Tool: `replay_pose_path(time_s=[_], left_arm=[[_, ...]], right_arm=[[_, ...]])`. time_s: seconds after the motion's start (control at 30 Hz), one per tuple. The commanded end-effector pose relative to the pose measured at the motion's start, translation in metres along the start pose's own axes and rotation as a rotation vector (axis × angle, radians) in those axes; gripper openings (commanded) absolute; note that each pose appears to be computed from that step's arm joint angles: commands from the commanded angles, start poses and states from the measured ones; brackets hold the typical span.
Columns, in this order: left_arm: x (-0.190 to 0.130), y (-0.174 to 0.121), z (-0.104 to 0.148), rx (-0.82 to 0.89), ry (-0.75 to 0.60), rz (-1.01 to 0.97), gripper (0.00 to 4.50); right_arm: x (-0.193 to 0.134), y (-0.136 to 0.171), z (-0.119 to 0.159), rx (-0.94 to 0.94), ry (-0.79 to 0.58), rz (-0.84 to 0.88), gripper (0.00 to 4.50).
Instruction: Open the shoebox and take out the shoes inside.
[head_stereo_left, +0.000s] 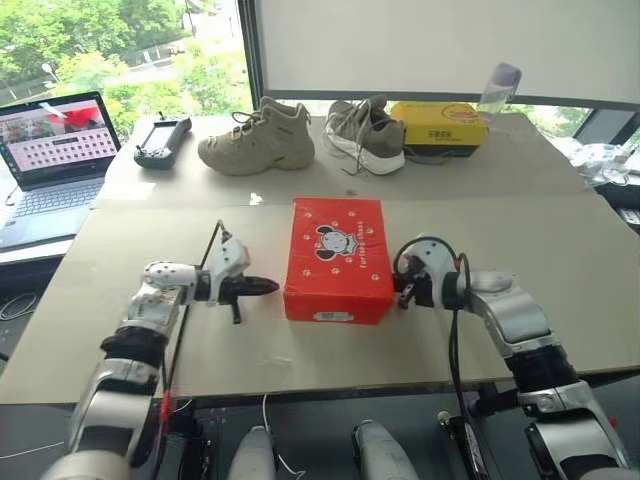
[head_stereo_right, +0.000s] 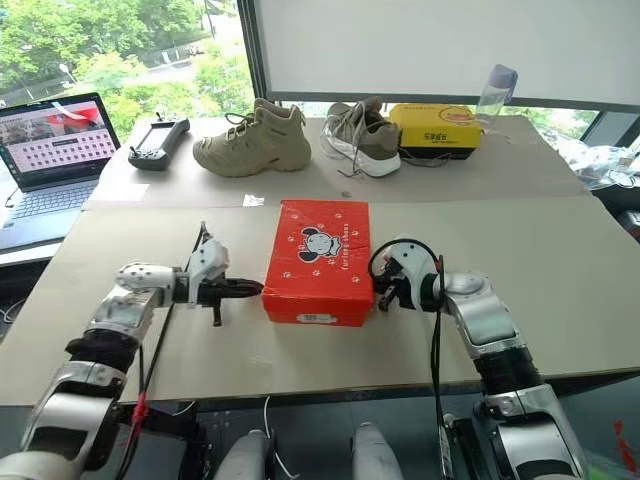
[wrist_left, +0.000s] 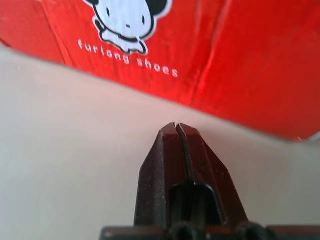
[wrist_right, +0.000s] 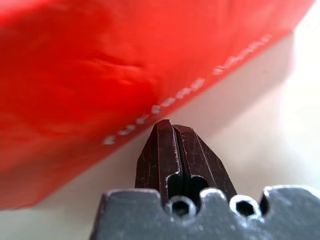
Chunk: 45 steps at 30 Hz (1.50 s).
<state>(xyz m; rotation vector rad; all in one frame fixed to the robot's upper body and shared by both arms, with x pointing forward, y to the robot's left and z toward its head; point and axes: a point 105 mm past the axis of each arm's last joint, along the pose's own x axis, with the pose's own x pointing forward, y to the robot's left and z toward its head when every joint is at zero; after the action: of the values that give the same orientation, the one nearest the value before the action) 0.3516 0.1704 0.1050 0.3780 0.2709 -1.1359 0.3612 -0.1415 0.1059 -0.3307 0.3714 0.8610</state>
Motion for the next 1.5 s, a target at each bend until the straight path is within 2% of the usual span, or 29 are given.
replay_pose_path(time_s=[0.03, 0.13, 0.2, 0.37, 0.5, 0.93, 1.07, 1.17, 1.2, 1.3, 1.37, 1.47, 1.5], left_arm=[[-0.014, 0.002, 0.02, 0.051, -0.039, 0.051, 0.02], [-0.033, -0.009, 0.026, 0.039, -0.06, 0.084, 0.02], [-0.048, -0.029, 0.036, -0.004, -0.111, 0.053, 0.02], [-0.075, -0.076, 0.067, -0.204, -0.268, -0.007, 0.02], [-0.084, -0.105, 0.077, -0.314, -0.317, -0.039, 0.02], [-0.073, -0.117, 0.071, -0.355, -0.286, -0.005, 0.02], [-0.07, -0.119, 0.072, -0.349, -0.285, -0.019, 0.02], [-0.066, -0.12, 0.072, -0.34, -0.281, -0.032, 0.02], [-0.064, -0.12, 0.072, -0.335, -0.28, -0.038, 0.02], [-0.061, -0.119, 0.073, -0.326, -0.28, -0.04, 0.02], [-0.061, -0.118, 0.074, -0.322, -0.284, -0.035, 0.02], [-0.062, -0.115, 0.078, -0.32, -0.295, -0.026, 0.02], [-0.062, -0.114, 0.079, -0.324, -0.306, -0.022, 0.02]], right_arm=[[-0.005, -0.008, 0.02, -0.041, -0.064, -0.008, 0.0], [-0.004, -0.013, 0.02, -0.045, -0.058, -0.015, 0.0], [-0.005, -0.013, 0.02, -0.049, -0.059, -0.004, 0.0], [-0.012, -0.003, 0.026, -0.009, -0.119, 0.094, 0.0], [-0.018, 0.006, 0.039, 0.037, -0.192, 0.188, 0.0], [-0.024, 0.0, 0.074, 0.099, -0.32, 0.237, 0.0], [-0.026, -0.002, 0.082, 0.043, -0.305, 0.223, 0.0], [-0.03, 0.003, 0.099, -0.057, -0.292, 0.236, 0.0], [-0.036, 0.012, 0.121, -0.132, -0.322, 0.268, 0.0], [-0.048, 0.036, 0.163, -0.299, -0.37, 0.34, 0.0], [-0.043, 0.05, 0.173, -0.367, -0.367, 0.37, 0.0], [-0.02, 0.072, 0.206, -0.473, -0.428, 0.35, 0.0], [-0.014, 0.076, 0.227, -0.456, -0.491, 0.328, 0.0]])
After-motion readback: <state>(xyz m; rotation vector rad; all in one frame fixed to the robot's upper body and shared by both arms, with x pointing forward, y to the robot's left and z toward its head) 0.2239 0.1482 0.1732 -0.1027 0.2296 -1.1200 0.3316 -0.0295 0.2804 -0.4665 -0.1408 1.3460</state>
